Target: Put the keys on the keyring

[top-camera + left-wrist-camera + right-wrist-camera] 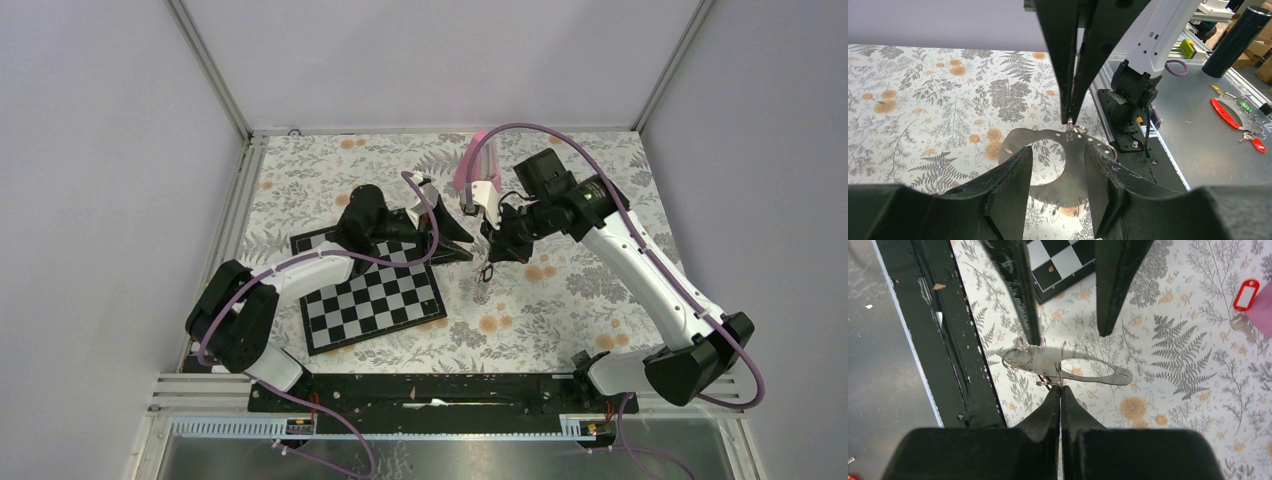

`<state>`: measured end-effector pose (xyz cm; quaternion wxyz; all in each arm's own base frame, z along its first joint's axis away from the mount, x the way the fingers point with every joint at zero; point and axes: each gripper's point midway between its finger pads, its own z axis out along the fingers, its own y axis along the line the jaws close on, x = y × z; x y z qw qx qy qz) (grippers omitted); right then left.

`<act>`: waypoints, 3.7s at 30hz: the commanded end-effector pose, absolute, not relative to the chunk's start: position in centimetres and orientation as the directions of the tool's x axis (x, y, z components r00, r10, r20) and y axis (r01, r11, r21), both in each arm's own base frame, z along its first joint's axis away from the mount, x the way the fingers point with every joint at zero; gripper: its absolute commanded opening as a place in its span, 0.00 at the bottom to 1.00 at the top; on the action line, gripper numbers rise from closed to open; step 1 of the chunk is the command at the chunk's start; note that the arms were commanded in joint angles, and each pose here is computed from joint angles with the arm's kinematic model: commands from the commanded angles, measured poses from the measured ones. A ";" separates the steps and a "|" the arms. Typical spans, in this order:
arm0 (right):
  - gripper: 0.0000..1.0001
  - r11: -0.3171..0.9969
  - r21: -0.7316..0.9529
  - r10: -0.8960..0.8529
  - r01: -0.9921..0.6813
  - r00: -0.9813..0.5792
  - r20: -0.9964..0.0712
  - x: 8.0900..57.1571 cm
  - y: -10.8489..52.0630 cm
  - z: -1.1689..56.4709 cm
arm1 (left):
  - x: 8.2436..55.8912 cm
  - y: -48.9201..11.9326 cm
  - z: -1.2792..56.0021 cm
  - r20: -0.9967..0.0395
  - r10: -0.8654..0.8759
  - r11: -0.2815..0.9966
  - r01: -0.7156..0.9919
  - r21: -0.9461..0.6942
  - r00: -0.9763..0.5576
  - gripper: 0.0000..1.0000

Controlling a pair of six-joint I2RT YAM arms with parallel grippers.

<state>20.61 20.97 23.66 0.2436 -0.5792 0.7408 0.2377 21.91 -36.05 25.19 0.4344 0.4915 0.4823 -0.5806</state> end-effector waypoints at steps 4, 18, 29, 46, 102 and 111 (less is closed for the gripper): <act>0.00 0.230 0.058 -0.772 -0.971 -0.219 -0.597 20.4 21.2 25.1 | 19.9 -37.0 26.6 -0.995 -0.082 -0.244 0.969 -0.041 -0.063 0.47; 0.00 0.220 0.063 -0.795 -0.973 -0.216 -0.567 20.0 21.4 24.7 | 19.9 -37.9 26.9 -0.989 -0.120 -0.249 0.967 -0.055 -0.088 0.38; 0.00 0.202 0.062 -0.790 -0.977 -0.201 -0.579 19.8 21.5 24.6 | 19.9 -37.9 26.5 -0.990 -0.107 -0.256 0.965 -0.064 -0.094 0.29; 0.00 0.205 0.061 -0.777 -0.977 -0.200 -0.597 19.7 21.8 25.1 | 20.0 -38.1 26.1 -0.990 -0.096 -0.260 0.963 -0.073 -0.101 0.13; 0.05 0.095 0.017 -0.472 -0.995 -0.060 -0.880 18.6 25.0 25.0 | 18.7 -33.9 32.6 -0.927 -0.309 -0.230 0.962 -0.147 -0.215 0.00; 0.04 0.093 0.025 -0.465 -0.995 -0.065 -0.883 18.7 25.2 25.1 | 18.4 -34.0 32.9 -0.926 -0.310 -0.238 0.961 -0.142 -0.214 0.00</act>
